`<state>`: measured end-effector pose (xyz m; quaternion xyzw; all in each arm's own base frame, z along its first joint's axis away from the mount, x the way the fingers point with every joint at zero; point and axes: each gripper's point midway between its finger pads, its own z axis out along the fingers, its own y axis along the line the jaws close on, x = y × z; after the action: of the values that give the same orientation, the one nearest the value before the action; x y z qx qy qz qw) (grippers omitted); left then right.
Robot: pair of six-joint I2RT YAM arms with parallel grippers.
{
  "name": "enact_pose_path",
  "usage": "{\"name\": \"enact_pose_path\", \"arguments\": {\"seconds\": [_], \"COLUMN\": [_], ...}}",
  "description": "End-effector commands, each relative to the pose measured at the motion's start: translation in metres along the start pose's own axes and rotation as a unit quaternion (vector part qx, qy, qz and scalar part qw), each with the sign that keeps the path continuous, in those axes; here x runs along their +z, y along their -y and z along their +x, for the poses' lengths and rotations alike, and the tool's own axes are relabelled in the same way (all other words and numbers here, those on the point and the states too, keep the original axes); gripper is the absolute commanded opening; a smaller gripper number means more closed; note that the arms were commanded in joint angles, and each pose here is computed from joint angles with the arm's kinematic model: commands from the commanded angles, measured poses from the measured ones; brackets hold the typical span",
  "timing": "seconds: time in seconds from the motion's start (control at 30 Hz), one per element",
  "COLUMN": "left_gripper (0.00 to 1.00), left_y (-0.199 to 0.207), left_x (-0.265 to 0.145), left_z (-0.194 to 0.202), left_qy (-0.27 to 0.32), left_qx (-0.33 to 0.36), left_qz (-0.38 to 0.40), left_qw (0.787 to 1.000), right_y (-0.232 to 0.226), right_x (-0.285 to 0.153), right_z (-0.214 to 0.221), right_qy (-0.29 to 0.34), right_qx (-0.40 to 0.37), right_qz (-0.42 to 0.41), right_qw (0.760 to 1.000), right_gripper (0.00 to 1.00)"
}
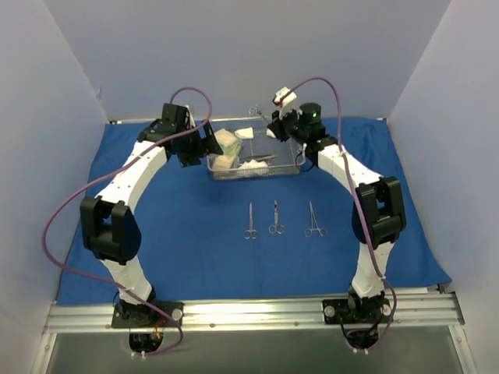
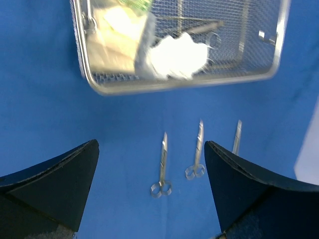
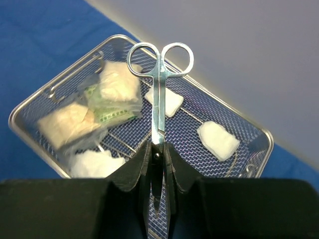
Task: Open and lay out the surgical kit
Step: Pick up the medical item from the container, then place the medical item in the surgical kit.
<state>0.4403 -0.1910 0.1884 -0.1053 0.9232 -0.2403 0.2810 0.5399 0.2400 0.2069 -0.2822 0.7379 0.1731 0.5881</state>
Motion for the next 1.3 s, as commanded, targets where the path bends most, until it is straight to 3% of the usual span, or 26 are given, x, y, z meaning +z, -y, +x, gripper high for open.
{"name": "enact_pose_path", "arguments": {"seconds": [0.0,0.2,0.3,0.33,0.37,0.43,0.47,0.6,0.93,1.27], "left_gripper": [0.95,0.94,0.94,0.94,0.94,0.94,0.94,0.94,0.94,0.97], "left_y": [0.020,0.045,0.057,0.059,0.059,0.059,0.058,0.063,0.052,0.056], "left_x": [-0.052,-0.114,-0.133,-0.139,-0.139,-0.137,-0.136,-0.137,-0.125,-0.127], "left_z": [-0.005,0.025,0.050,0.055,0.067,0.079,0.085,0.103,0.148,0.192], "left_qy": [0.033,0.038,0.008,0.003,-0.018,-0.040,-0.054,-0.092,-0.178,-0.231], "left_qx": [0.014,0.060,0.091,0.099,0.102,0.107,0.105,0.112,0.135,0.140], "left_qz": [0.048,0.142,0.203,0.212,0.224,0.238,0.242,0.279,0.279,0.328], "left_qw": [0.998,0.987,0.975,0.972,0.969,0.965,0.963,0.949,0.934,0.905], "right_y": [-0.031,-0.069,-0.092,-0.102,-0.109,-0.126,-0.138,-0.162,-0.204,-0.223], "right_x": [-0.029,-0.069,-0.096,-0.113,-0.115,-0.138,-0.141,-0.167,-0.184,-0.199], "right_z": [-0.026,-0.004,0.002,0.016,0.010,0.026,0.025,0.041,0.040,0.028], "right_qy": [0.029,-0.029,-0.035,-0.068,-0.054,-0.086,-0.072,-0.081,-0.069,-0.051], "right_qx": [-0.122,-0.219,-0.277,-0.271,-0.323,-0.329,-0.367,-0.388,-0.422,-0.448], "right_qz": [-0.123,-0.261,-0.337,-0.369,-0.386,-0.435,-0.459,-0.529,-0.578,-0.583], "right_qw": [0.984,0.940,0.899,0.887,0.863,0.834,0.806,0.750,0.696,0.675], "right_gripper": [0.00,0.00,0.00,0.00,0.00,0.00,0.00,0.00,0.00,0.00]}}
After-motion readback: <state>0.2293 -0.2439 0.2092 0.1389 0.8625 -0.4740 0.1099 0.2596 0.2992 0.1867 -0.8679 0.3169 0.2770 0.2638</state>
